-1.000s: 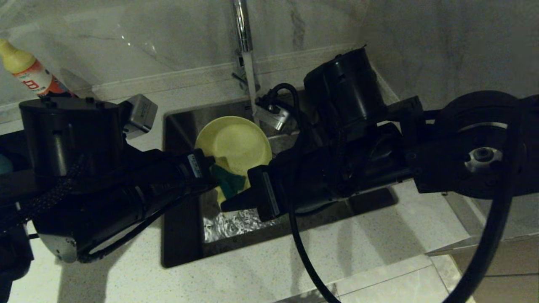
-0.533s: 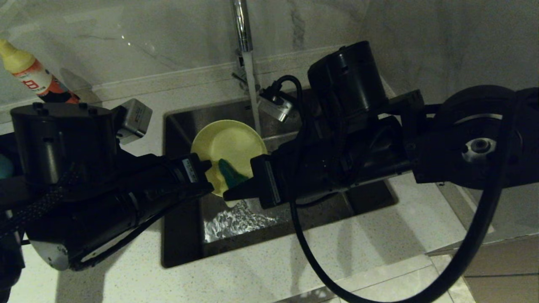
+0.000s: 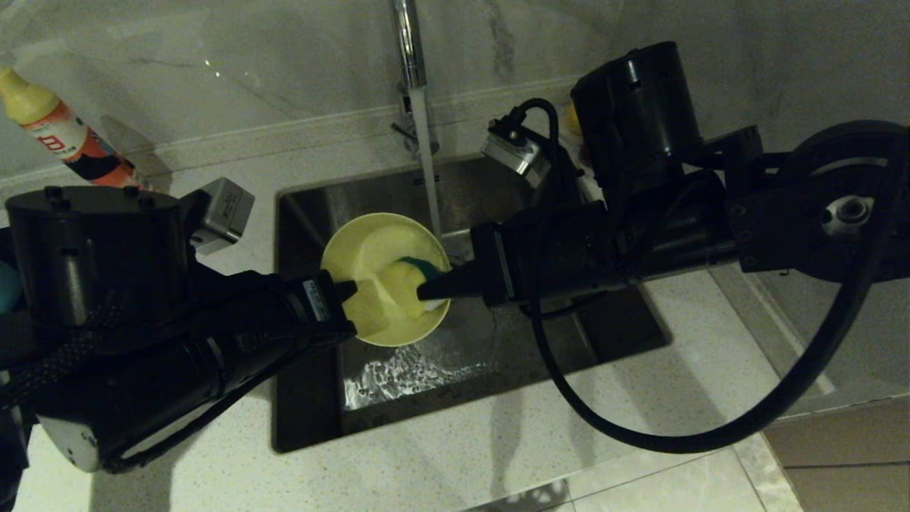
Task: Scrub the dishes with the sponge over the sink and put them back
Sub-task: Wipe the bowl
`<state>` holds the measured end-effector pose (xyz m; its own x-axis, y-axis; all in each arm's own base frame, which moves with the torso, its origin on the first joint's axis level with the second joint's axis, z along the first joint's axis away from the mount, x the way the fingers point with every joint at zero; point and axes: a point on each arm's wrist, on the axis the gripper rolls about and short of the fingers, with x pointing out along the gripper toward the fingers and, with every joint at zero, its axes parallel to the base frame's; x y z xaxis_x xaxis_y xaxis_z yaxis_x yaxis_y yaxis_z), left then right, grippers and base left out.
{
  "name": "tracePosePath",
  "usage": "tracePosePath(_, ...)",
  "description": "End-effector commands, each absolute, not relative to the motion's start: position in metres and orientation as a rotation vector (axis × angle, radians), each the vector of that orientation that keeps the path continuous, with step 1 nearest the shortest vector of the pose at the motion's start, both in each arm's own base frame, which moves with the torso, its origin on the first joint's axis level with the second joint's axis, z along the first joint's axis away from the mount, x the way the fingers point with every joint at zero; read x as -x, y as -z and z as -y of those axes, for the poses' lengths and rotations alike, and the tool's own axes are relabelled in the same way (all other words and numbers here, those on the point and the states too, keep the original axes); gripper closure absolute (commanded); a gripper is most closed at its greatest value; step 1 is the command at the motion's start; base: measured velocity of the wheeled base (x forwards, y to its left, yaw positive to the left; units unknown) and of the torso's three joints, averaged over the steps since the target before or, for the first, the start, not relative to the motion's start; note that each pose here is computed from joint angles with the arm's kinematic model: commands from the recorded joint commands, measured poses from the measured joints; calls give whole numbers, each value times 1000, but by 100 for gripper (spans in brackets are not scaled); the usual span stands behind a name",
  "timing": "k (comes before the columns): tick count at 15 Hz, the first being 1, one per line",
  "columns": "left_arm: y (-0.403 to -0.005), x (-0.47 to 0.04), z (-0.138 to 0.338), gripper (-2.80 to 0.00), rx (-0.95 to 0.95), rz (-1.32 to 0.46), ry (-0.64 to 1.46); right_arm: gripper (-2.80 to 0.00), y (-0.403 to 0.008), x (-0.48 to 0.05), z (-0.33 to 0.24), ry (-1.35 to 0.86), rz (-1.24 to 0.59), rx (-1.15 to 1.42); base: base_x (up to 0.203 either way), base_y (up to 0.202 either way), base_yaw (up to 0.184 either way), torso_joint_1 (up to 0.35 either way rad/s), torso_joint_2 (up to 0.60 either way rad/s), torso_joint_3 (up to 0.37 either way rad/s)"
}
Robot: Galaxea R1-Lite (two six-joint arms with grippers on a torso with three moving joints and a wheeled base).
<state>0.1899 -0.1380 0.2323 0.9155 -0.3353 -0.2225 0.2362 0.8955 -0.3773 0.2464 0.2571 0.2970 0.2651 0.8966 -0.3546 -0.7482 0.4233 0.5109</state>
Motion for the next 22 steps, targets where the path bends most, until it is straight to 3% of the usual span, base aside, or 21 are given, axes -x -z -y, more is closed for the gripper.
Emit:
tracePosePath(1,-233,-189,137,0,370,-286,299,0,-307,-241,-250,-1135,-636,-269,0,0,0,0,0,0)
tracePosePath(22,-211,-184,135,0,340,-362,317,0,-310,-233,-276,-1221,-600,-227,0,0,0,0,0,0)
